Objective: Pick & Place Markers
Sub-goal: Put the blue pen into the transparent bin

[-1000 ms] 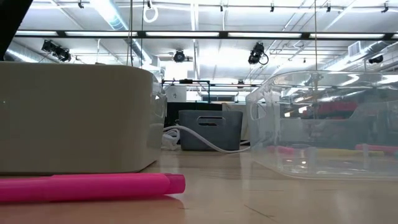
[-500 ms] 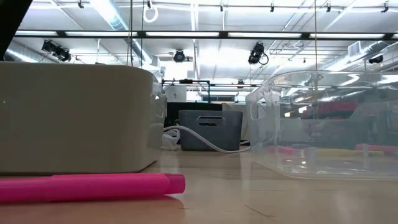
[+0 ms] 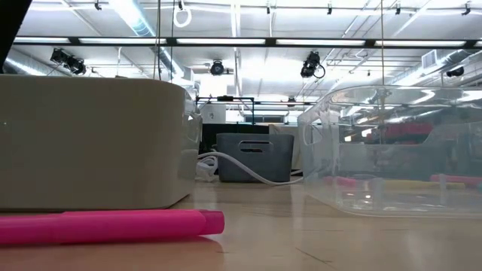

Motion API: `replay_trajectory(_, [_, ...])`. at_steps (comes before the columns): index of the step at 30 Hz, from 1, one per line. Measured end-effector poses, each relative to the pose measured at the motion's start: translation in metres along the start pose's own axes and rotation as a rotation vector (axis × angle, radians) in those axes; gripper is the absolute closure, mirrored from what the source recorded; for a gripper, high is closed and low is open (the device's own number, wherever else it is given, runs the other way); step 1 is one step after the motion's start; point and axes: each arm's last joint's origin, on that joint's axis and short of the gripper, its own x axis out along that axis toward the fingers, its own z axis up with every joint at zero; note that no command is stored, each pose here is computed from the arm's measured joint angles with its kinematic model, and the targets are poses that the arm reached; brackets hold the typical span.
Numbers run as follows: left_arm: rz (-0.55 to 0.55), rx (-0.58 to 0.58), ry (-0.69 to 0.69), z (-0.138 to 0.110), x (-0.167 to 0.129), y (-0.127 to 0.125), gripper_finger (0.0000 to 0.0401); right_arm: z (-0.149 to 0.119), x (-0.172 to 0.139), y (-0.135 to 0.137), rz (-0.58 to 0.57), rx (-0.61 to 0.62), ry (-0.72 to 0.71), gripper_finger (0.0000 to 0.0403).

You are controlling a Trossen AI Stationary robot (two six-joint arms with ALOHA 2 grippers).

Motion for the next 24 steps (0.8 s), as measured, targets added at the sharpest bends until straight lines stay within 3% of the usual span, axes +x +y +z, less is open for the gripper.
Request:
replay_trajectory(4, [0.004, 0.027, 0.022, 0.005, -0.014, 0.000, 0.0253, 0.011, -0.004, 0.004, -0.065, 0.021, 0.001, 0.0382])
replay_trajectory(9, [0.001, 0.082, 0.021, 0.013, -0.029, 0.000, 0.0253, 0.013, -0.006, 0.010, -0.163, 0.169, 0.036, 0.0382])
replay_trajectory(19, [-0.015, 0.192, 0.125, 0.017, -0.060, 0.002, 0.0252, -0.007, 0.017, 0.022, -0.271, 0.426, 0.120, 0.0382])
replay_trajectory(24, [-0.054, 0.229, 0.103, 0.021, -0.067, -0.003, 0.0252, -0.022, 0.035, 0.030, -0.301, 0.579, 0.170, 0.0382])
